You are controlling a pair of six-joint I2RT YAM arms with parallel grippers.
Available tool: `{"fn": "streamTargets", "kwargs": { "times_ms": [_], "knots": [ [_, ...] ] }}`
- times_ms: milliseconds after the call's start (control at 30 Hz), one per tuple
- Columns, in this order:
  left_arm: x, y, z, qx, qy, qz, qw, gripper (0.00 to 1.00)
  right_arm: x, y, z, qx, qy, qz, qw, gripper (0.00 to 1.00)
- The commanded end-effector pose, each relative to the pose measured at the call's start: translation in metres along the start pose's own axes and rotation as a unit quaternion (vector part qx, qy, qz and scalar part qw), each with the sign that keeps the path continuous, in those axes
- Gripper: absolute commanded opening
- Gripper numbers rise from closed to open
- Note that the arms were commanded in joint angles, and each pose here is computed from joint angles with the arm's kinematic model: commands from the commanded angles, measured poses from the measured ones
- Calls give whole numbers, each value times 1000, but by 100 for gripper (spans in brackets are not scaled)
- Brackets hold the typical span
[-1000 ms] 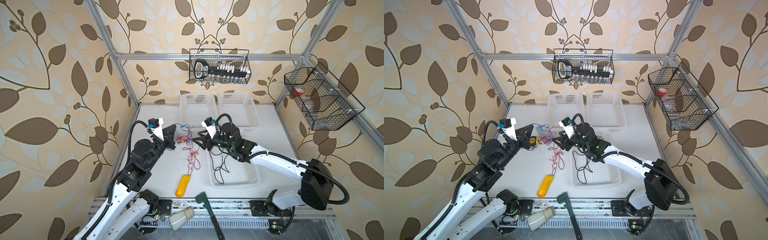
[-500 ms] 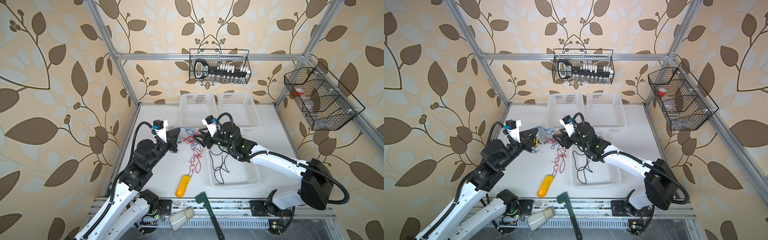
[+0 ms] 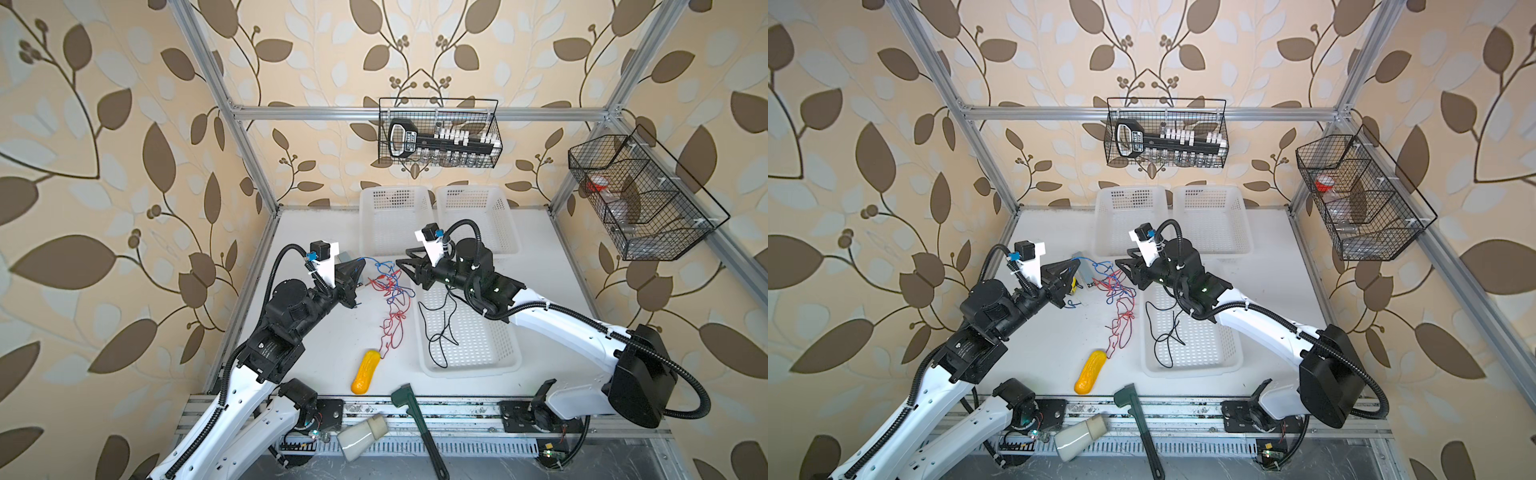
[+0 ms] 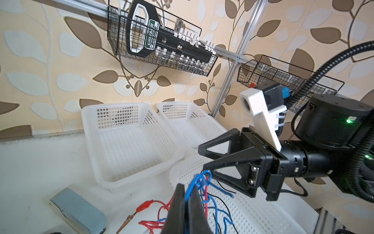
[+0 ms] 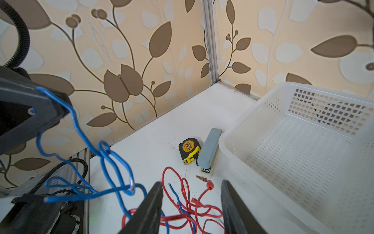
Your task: Untangle the cables
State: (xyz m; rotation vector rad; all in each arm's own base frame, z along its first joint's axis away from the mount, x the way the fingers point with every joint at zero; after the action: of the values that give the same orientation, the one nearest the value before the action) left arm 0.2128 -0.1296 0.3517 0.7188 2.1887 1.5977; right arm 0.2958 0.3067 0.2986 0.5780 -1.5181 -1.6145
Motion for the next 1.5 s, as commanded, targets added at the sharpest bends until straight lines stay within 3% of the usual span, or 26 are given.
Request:
{"fn": "streamTargets", "kwargs": {
  "times_ms": [0,233,567,1467],
  "knots": [
    [3,15,-8,-12,-29,-40,999,0,2,1,12,18,42,2,999,46],
    [-1,13,-8,-13,-34,-39,999,0,9,-3,30,23,107,-7,994,46],
    [0,13,-5,-23,-20,-46,998,0,19,-17,5,2,59,3,998,45],
    [-5,4,-13,-11,-67,-43,997,0,-8,-1,32,-29,172,-32,984,37]
  ]
}}
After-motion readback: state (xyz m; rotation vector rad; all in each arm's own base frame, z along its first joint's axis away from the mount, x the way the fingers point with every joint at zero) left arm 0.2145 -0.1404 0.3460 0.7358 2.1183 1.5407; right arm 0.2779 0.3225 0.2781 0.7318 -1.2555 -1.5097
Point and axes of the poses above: each gripper's point midway between its finger pads, its own x axis back along the fingers, its own z axis along the line the jaws close on, y = z × x, the point moved 4 cm from there along x, back along the fingers, and after that the axes turned 1 degree about x, right-handed, at the moved point
